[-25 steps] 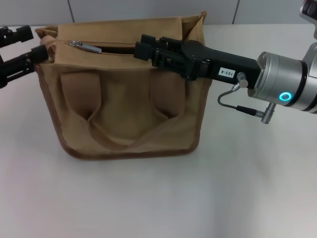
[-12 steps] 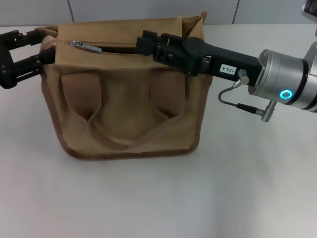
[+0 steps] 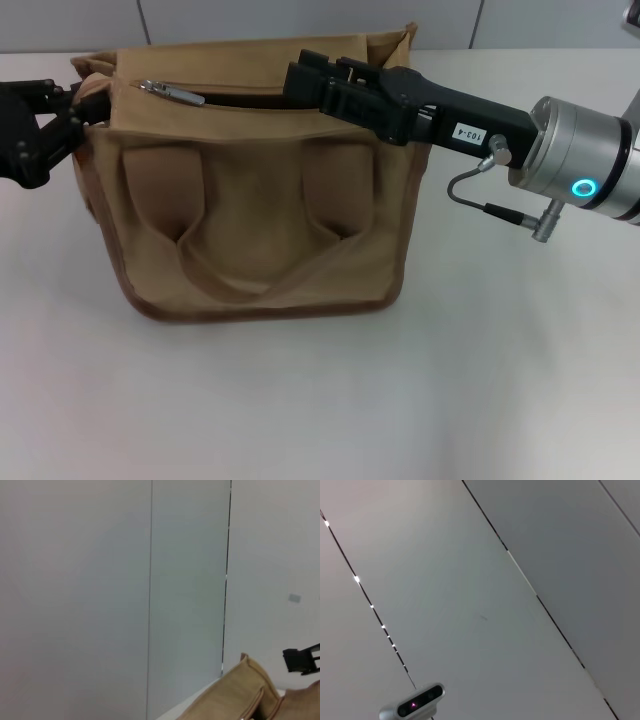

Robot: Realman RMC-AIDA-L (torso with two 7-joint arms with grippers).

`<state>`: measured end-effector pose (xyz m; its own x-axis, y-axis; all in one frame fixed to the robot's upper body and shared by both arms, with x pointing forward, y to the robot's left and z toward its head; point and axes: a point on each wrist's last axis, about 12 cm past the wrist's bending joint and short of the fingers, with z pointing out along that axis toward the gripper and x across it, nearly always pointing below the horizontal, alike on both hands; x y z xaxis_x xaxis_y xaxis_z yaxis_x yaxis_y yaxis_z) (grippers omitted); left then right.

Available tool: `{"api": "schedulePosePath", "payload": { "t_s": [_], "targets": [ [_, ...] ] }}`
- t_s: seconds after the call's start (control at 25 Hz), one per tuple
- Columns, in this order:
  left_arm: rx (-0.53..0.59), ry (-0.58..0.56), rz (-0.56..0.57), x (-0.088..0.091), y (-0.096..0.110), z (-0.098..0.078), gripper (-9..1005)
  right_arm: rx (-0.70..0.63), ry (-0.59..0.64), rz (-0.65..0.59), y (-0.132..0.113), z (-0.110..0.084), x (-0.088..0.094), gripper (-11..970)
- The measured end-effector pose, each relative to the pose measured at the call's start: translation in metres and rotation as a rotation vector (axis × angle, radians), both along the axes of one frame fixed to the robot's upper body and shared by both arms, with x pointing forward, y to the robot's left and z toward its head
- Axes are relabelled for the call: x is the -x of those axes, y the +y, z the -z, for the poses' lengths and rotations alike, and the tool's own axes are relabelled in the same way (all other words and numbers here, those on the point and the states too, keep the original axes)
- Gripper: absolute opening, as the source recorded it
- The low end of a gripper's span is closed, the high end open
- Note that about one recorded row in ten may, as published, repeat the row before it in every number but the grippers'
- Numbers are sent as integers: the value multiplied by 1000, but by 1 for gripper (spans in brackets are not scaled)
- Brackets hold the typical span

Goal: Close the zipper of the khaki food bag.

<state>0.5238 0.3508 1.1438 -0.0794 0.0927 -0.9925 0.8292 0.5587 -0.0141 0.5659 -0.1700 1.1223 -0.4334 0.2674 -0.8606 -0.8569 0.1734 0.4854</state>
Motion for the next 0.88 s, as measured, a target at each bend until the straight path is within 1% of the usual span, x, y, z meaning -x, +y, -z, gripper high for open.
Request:
{"api": "schedulePosePath", "payload": {
  "t_s": [0.12,0.24,0.4,0.52,0.68,0.8,0.84,0.88],
  "targets": [
    [23,-18,9,1,-4,-2,239,-1,2,-2,0,-1,-1,481],
    [80,-71,-4,1,-7,-8,108,-2,3,-3,0,-1,-1,481],
    [97,-80,-5,-1,-8,-9,74,-2,4,-5,1,-1,-1,481],
    [114,-85,0,-3,-13,-6,48,-2,3,-7,1,-1,-1,481],
    [189,-113,0,-6,-21,-1,48,3,-7,-24,5,-4,-2,482],
    [211,-121,1,-8,-23,-2,48,7,-17,-47,12,-8,-5,482],
    [215,-123,4,-9,-24,-2,48,16,-21,-62,18,-10,-7,482],
    [219,-123,8,-10,-25,-3,48,16,-21,-62,18,-10,-7,482]
  ]
}}
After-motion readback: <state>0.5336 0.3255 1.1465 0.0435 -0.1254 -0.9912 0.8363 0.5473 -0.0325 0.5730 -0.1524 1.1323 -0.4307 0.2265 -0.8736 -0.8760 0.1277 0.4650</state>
